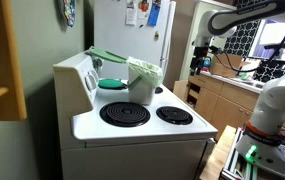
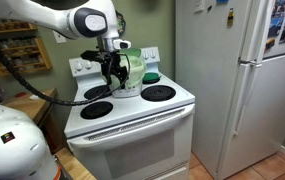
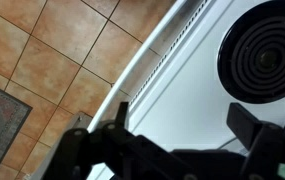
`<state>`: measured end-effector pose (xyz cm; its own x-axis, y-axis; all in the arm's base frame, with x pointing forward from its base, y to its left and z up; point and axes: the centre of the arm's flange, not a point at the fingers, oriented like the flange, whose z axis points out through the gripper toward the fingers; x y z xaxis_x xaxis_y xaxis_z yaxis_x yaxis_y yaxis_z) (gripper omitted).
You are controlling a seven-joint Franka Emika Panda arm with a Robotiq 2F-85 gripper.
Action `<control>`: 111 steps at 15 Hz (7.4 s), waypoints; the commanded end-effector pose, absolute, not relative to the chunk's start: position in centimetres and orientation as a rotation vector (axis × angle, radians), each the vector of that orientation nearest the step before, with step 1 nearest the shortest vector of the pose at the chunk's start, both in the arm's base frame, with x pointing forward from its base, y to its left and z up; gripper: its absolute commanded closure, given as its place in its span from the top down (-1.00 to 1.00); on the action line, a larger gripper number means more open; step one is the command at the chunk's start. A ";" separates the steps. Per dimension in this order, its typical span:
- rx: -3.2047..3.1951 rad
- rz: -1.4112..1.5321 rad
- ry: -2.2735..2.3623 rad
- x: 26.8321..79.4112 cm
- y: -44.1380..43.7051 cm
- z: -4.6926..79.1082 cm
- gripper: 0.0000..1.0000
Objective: Close the bin
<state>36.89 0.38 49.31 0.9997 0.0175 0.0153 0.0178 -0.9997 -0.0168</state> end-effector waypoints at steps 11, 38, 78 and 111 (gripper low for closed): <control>-3.124 -0.024 -0.028 36.9 0.4 49.3 1.00; -3.466 -0.386 -0.726 45.5 15.3 59.9 1.00; -2.986 -1.378 -1.417 46.8 40.8 53.1 1.00; -2.933 -1.713 -1.071 52.2 41.2 47.4 -0.74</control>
<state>52.31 41.13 47.57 0.3816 0.6854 0.6202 0.3097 -0.7270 0.6129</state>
